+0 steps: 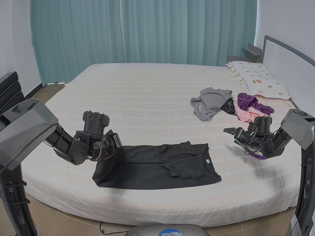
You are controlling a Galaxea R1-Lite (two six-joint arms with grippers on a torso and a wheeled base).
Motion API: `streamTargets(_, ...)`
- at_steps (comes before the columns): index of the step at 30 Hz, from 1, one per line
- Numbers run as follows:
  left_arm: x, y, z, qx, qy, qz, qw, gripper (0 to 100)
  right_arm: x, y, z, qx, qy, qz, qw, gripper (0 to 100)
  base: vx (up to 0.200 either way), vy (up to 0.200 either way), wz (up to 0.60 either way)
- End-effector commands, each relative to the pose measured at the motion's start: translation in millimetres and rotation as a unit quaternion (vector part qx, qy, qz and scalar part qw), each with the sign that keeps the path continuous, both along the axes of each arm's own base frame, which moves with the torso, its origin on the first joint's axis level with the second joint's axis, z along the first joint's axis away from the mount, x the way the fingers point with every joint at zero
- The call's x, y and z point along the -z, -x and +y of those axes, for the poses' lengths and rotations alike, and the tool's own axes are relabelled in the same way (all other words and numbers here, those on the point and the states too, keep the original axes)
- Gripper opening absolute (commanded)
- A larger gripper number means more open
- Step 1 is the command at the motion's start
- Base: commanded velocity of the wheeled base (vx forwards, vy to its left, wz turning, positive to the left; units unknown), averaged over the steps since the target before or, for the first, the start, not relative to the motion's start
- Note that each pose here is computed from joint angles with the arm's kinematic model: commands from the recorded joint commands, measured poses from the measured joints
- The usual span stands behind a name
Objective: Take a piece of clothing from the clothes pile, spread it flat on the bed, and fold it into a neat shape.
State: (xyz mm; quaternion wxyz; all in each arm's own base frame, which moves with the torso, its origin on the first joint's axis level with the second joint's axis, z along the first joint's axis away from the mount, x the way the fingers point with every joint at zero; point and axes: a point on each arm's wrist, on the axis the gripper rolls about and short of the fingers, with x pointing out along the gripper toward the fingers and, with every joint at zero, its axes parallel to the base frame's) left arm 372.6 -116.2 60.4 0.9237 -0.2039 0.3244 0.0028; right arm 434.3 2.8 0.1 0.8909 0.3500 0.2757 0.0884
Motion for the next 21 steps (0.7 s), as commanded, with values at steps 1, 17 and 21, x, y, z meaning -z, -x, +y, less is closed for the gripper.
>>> streamTargets(1, -15.4, 2.8, -25.1, 0.023, -0.002, -0.007, 0.9997, 0, -0.4, 0.0, 0.0, 0.0, 0.0, -0.001, 1.0, 100, 0.0, -0.2, 0.0)
streamTargets(17, -28.5, 13.3, -83.0, 0.089, -0.008, 0.016, 0.9959, 0, 0.0, 0.3, 0.0, 0.0, 0.0, 0.0, 1.0, 100, 0.0, -0.2, 0.0)
streamTargets(21, -19.6, 10.9, -94.6, 0.099, -0.011, 0.021, 0.9948, 0, 0.3, 0.6, 2.7, -0.003, 0.0, 0.001, 1.0, 100, 0.0, -0.1, 0.0)
